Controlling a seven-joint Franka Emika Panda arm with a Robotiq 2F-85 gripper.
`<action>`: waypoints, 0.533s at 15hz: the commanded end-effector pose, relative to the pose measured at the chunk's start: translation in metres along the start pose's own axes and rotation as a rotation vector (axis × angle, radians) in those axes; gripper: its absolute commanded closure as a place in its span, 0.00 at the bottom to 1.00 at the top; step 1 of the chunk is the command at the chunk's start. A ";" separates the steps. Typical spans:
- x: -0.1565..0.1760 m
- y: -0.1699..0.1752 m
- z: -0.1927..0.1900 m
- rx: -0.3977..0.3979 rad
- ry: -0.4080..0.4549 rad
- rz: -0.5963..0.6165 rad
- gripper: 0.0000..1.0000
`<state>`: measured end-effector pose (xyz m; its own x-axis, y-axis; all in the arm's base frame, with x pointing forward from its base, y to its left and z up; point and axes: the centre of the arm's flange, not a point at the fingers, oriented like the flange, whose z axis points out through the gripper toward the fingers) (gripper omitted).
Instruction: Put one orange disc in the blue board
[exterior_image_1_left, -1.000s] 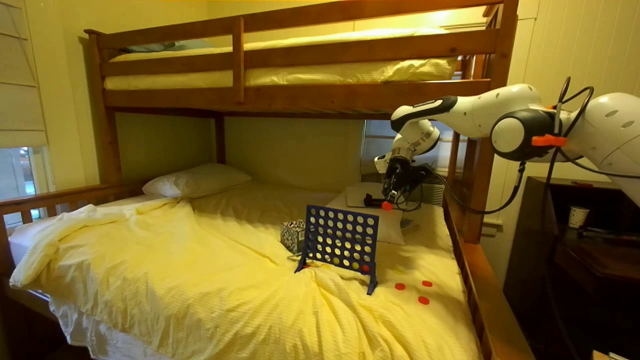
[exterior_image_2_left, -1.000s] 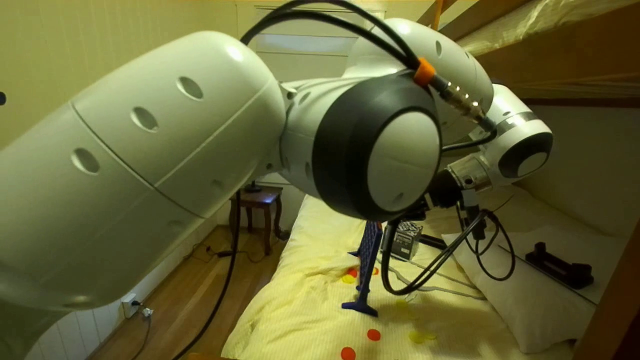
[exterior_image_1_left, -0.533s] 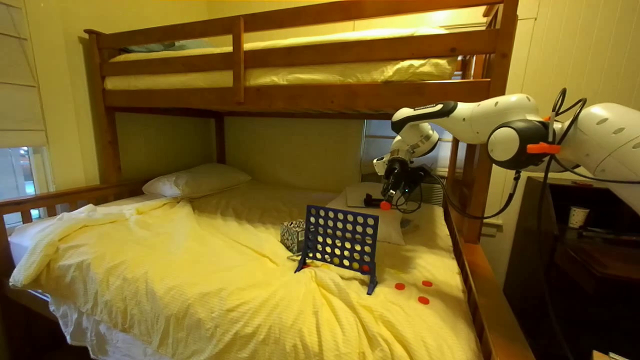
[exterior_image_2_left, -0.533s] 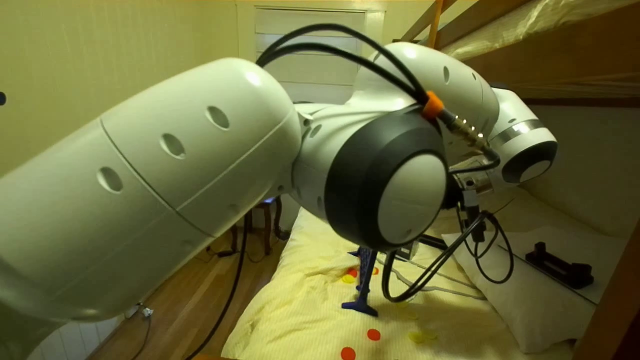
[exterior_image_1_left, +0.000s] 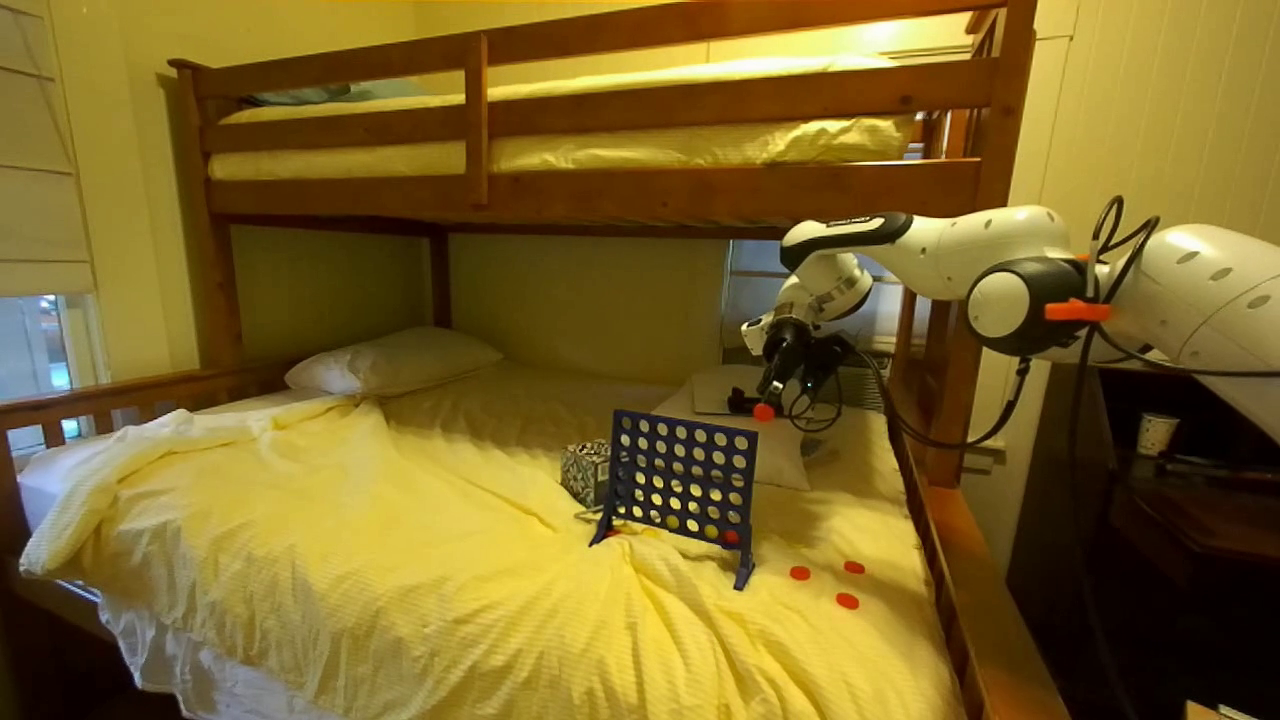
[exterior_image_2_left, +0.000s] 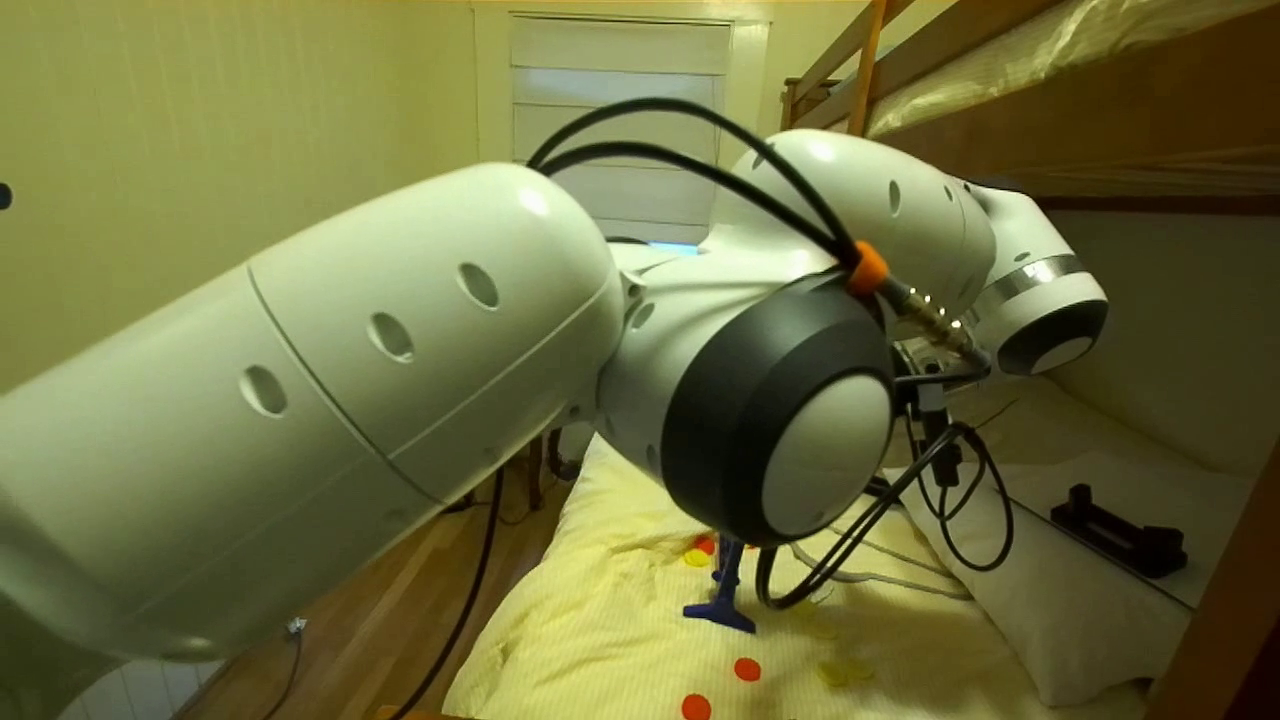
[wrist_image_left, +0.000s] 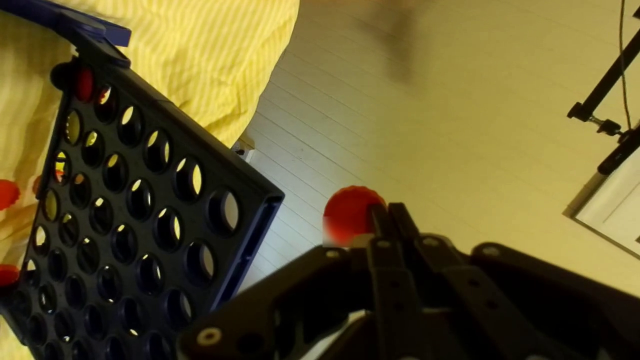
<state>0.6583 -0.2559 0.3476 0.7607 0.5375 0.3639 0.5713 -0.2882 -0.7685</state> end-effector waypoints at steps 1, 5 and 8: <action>0.020 0.018 -0.023 0.021 0.021 0.030 0.99; 0.022 0.021 -0.023 0.022 0.030 0.049 0.99; 0.023 0.024 -0.022 0.022 0.032 0.064 0.99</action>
<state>0.6648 -0.2524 0.3428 0.7888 0.5167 0.3329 0.5356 -0.3120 -0.7847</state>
